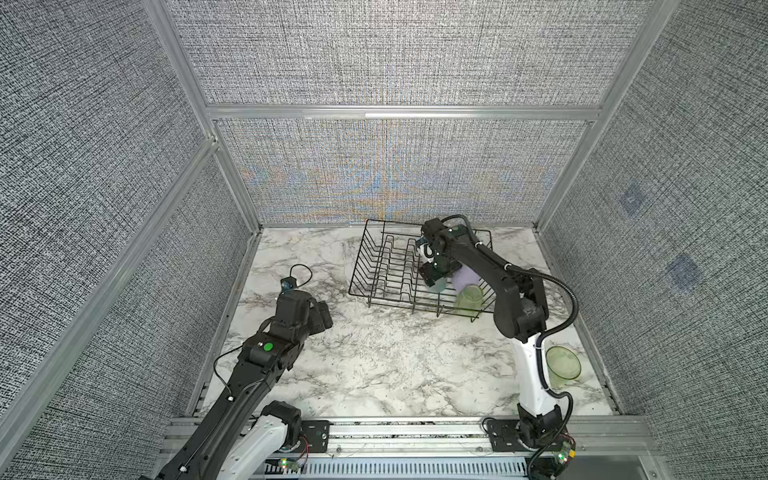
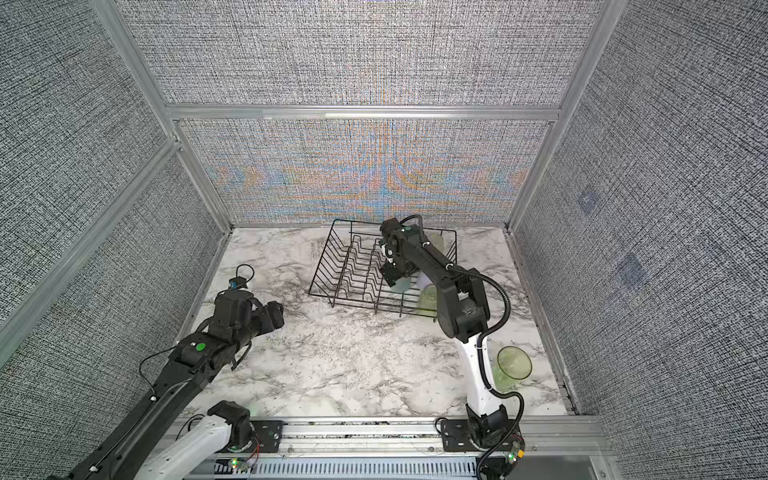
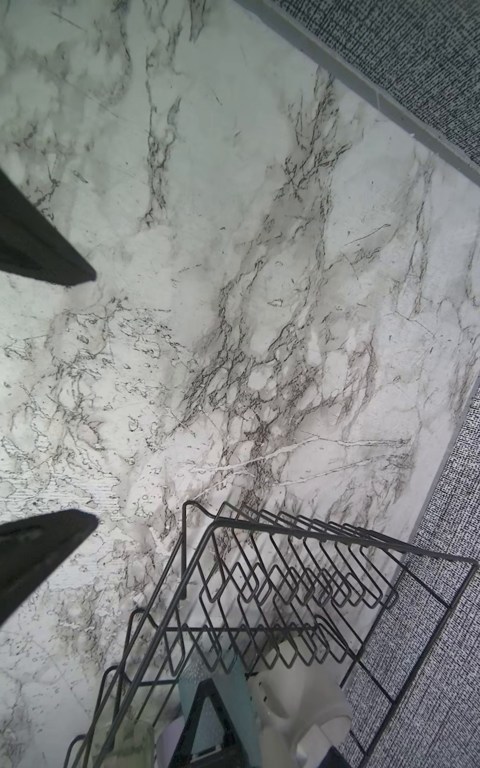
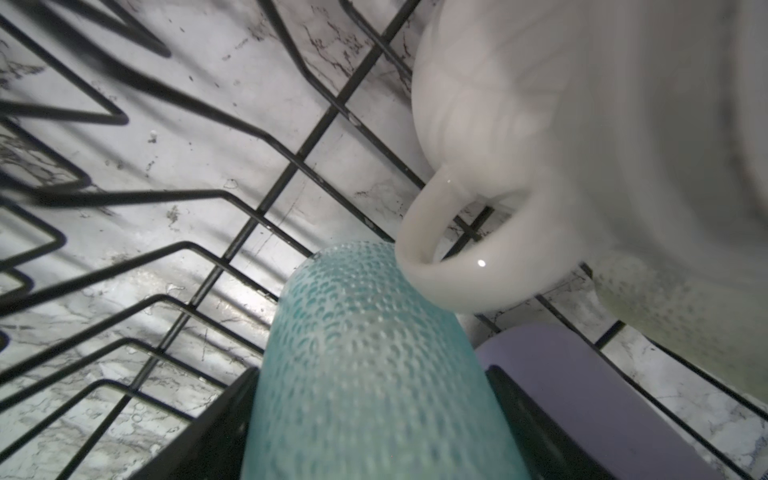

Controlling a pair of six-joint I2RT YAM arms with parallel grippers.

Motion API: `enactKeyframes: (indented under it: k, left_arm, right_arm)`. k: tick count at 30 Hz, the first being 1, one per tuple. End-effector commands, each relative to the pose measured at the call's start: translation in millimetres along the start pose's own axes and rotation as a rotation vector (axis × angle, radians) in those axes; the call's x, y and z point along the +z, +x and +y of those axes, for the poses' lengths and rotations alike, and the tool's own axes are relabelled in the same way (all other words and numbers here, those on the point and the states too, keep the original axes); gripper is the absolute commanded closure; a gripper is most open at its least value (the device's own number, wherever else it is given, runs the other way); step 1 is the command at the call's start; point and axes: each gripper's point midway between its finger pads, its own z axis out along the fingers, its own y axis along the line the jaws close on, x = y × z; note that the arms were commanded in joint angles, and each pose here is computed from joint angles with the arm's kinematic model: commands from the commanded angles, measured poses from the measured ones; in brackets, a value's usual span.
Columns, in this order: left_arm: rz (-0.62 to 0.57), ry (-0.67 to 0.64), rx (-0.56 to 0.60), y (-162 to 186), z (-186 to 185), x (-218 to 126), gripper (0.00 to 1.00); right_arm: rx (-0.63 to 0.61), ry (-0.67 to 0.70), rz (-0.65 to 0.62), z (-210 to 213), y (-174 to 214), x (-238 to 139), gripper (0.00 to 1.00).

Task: Load the cups into the dish rack
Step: 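Lower the teal cup into the rack with the right gripper while left withdraws, then release the teal cup and move the right gripper to the green glass cup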

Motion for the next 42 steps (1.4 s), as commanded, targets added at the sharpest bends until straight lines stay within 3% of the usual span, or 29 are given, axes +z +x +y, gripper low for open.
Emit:
enactKeyframes:
  k: [1,7,12,17,20,26,33,38,42]
  left_arm:
    - [0.001,0.029,0.002,-3,-7,-1,0.14]
    - [-0.009,0.044,-0.006,-2,-8,0,0.14]
    - [-0.008,0.043,-0.009,-2,-8,1,0.14]
    - [0.012,0.05,-0.014,0,-10,0,0.14]
    - [0.006,0.074,-0.022,3,-12,3,0.14]
    - [0.02,0.158,-0.017,4,-27,2,0.14]
    - [0.014,0.403,0.041,0,-71,-9,0.14]
    - [0.041,0.487,0.085,-3,-90,-16,0.14]
    - [0.048,0.57,0.154,1,-112,-21,0.15]
  right_arm:
    - [0.025,-0.01,-0.034,-1,-5,-6,0.22]
    - [0.055,-0.037,-0.071,0,-12,-9,0.25]
    - [0.075,-0.054,-0.105,0,-22,-7,0.33]
    - [0.09,-0.05,-0.115,-2,-30,-3,0.34]
    - [0.101,-0.047,-0.112,-3,-32,-2,0.32]
    - [0.106,-0.05,-0.122,-3,-32,-11,0.2]
    - [0.125,-0.086,-0.209,-1,-34,-54,0.09]
    - [0.144,-0.122,-0.331,0,-34,-104,0.08]
    - [0.185,-0.084,-0.444,-10,-29,-145,0.01]
